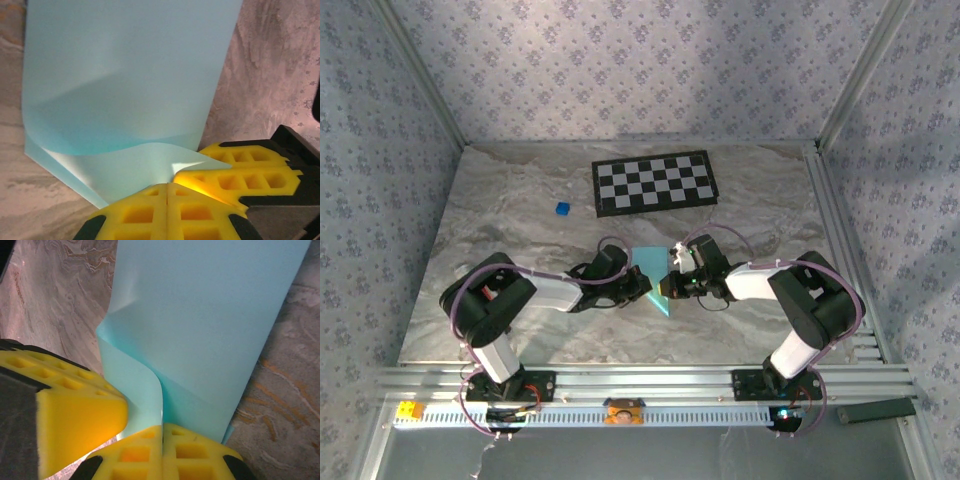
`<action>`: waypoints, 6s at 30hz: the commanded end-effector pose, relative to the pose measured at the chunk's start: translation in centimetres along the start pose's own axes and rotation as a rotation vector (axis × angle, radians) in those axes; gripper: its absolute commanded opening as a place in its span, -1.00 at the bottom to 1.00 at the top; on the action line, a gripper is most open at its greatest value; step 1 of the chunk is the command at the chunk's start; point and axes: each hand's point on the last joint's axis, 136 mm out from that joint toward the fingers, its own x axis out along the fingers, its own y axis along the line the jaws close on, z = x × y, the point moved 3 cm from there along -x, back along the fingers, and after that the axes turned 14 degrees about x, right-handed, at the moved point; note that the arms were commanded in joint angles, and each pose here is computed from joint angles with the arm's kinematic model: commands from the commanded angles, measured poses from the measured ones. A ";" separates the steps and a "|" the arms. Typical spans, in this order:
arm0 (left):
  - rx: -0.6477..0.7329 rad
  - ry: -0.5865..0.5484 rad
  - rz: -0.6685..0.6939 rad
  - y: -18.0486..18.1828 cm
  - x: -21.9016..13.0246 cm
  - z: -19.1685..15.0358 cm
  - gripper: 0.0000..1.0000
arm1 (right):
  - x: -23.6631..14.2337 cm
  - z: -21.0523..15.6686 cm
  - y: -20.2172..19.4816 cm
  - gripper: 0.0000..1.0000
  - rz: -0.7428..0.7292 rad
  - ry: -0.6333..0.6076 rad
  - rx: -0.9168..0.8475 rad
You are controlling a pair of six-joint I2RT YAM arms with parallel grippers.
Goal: Fold a paper plane with a square sheet of paper (pick it up from the middle)
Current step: Third fold the triangle at the center of the table.
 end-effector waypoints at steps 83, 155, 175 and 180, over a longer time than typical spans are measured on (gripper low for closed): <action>0.008 0.046 0.166 2.7 0.6 -1.5 -1.00 | -0.3 -5.4 0.6 -0.87 -0.108 0.250 0.085; 0.142 0.012 0.088 -2.9 -0.8 1.1 -0.91 | -0.5 -5.3 -2.4 -1.00 -0.157 0.252 0.288; 0.055 0.026 0.220 3.9 0.2 -0.1 -0.99 | -0.4 -5.8 -3.2 -1.00 -0.183 0.265 0.305; 0.048 0.019 0.240 5.2 -0.5 1.0 -0.99 | -0.4 -6.0 -3.4 -1.00 -0.190 0.268 0.308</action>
